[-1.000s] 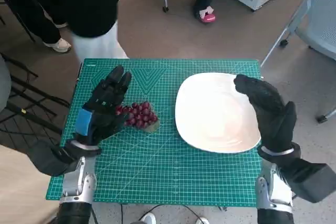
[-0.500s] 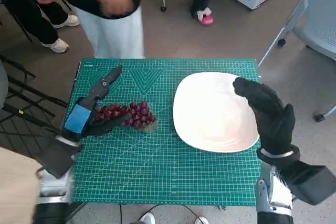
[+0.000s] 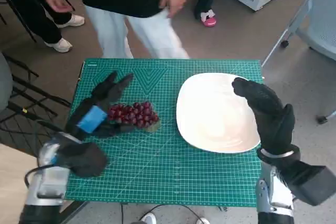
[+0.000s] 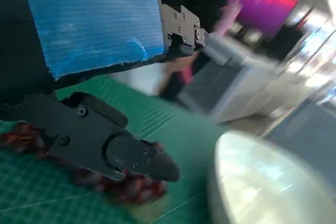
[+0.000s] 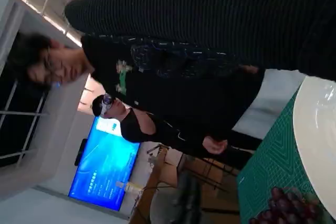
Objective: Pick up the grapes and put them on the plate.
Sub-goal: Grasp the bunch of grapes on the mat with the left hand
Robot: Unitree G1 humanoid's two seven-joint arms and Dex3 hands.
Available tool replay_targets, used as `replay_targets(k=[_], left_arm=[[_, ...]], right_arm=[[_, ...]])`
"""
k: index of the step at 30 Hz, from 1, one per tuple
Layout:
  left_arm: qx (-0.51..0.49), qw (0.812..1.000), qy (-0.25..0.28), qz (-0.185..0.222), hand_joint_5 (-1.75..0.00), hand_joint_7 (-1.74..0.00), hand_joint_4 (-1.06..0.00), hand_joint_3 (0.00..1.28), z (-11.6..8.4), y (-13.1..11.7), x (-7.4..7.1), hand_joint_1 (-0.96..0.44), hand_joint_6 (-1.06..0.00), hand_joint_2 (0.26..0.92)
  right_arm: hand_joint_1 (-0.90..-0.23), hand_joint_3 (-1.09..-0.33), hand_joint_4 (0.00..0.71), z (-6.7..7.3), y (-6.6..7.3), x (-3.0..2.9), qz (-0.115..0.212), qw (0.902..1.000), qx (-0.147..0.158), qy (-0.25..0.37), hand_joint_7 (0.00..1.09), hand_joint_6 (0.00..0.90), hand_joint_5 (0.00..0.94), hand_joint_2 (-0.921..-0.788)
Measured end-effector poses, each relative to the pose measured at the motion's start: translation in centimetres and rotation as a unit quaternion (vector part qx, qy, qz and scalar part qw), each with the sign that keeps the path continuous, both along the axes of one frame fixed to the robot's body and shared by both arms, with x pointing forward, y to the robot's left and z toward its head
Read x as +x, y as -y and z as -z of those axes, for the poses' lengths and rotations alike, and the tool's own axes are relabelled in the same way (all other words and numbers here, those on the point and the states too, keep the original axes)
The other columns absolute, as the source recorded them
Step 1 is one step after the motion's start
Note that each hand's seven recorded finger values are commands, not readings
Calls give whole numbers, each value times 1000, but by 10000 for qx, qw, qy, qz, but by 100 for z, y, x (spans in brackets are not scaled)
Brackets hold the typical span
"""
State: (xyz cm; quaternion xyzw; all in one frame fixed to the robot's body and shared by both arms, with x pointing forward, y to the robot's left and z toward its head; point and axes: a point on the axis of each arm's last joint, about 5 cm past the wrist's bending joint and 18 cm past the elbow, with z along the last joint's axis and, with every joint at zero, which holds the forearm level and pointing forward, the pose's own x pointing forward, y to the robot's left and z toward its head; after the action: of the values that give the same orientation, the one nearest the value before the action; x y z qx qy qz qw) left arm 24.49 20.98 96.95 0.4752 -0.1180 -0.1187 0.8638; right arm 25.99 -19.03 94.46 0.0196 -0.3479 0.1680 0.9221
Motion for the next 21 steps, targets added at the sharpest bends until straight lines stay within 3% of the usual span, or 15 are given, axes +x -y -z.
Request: replay_targets(k=[11, 21], left_arm=[[838, 9931, -674, -475, 1, -20, 1, 0, 15, 187, 82, -473, -204, 733], [1095, 9873, -985, -597, 1, -15, 1, 1, 28, 308, 256, -480, -209, 735]], right_arm=[[-608, -797, 358, -2, 6, 1, 14, 10000, 0, -12, 14, 182, 0, -921], [-610, -797, 359, -7, 5, 1, 53, 10000, 12, -17, 15, 182, 1, -921]])
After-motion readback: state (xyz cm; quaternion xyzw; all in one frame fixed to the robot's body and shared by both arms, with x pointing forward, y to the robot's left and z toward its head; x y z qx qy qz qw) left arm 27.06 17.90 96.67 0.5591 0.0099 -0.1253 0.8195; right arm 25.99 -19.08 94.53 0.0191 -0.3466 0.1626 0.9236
